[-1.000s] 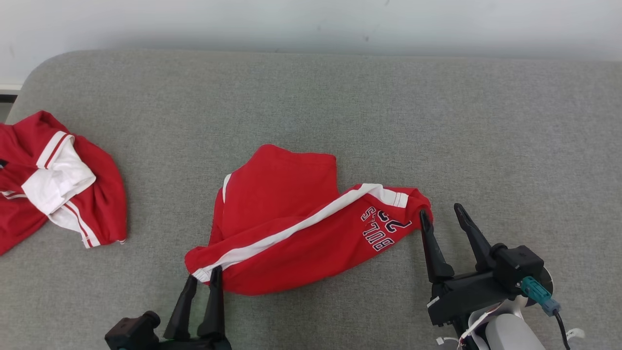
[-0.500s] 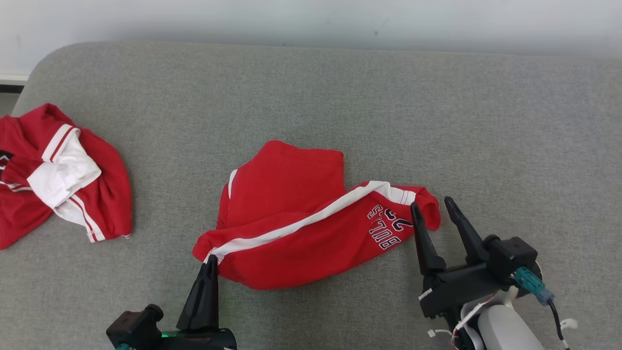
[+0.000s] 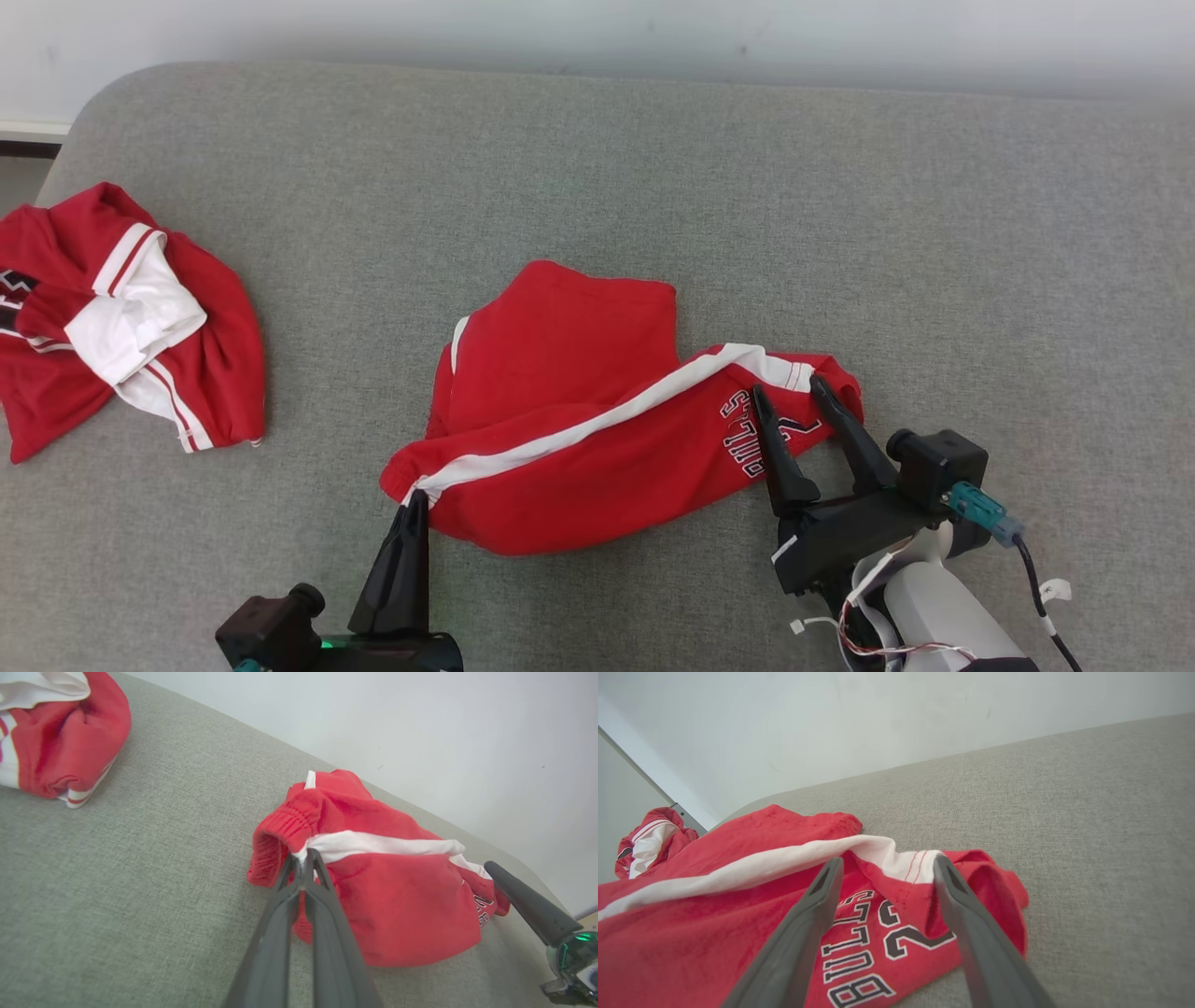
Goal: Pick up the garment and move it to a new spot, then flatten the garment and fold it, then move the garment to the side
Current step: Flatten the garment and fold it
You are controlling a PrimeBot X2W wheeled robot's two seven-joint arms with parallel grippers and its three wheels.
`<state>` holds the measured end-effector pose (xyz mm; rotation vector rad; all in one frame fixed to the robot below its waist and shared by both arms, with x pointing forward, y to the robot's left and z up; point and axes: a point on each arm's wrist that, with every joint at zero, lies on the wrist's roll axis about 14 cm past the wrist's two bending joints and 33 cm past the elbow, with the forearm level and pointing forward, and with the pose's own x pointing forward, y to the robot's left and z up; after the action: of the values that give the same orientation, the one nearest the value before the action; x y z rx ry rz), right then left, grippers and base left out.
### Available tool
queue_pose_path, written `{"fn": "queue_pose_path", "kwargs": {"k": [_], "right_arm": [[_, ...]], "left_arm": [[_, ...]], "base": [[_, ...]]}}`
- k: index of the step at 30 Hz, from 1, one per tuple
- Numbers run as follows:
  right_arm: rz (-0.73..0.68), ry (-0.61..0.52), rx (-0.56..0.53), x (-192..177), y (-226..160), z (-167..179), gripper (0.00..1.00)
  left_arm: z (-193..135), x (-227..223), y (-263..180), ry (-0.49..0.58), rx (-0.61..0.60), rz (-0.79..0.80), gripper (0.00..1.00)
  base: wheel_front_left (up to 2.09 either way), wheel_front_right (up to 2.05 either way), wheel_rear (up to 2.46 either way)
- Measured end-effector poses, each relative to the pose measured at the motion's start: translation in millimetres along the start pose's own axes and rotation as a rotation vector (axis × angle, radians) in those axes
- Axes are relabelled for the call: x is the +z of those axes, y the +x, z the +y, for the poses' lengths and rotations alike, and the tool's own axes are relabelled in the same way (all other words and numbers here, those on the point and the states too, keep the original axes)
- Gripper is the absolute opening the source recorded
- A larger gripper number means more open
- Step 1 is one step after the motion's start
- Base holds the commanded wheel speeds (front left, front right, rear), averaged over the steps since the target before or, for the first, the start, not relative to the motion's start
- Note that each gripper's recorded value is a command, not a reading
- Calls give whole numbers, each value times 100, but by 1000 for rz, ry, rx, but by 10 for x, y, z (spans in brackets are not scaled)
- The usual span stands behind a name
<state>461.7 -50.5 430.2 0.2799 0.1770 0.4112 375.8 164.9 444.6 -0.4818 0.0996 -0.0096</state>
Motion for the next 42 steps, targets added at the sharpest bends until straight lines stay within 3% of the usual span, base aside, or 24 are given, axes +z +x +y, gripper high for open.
{"fn": "queue_pose_path", "kwargs": {"k": [12, 32, 34, 37, 38, 42], "right_arm": [[39, 30, -48, -107, -5, -121, 100], [37, 48, -38, -80, 113, -66, 100], [37, 51, -40, -76, 126, -70, 76], [29, 59, -43, -47, 142, -72, 5], [27, 59, -43, -43, 142, -72, 0], [-3, 61, -54, 61, 137, -103, 0]], "left_arm": [[-16, 5, -39, 6, -4, -1, 0], [-8, -18, -54, 14, -2, 7, 0], [-6, -20, -55, 14, -1, 8, 0], [-6, -18, -54, 14, -1, 7, 0], [-10, -18, -54, 14, -2, 7, 0], [-21, 30, -48, 15, -6, -7, 0]], "base": [[0, 0, 0], [0, 0, 0], [0, 0, 0], [0, 0, 0], [0, 0, 0], [0, 0, 0]]}}
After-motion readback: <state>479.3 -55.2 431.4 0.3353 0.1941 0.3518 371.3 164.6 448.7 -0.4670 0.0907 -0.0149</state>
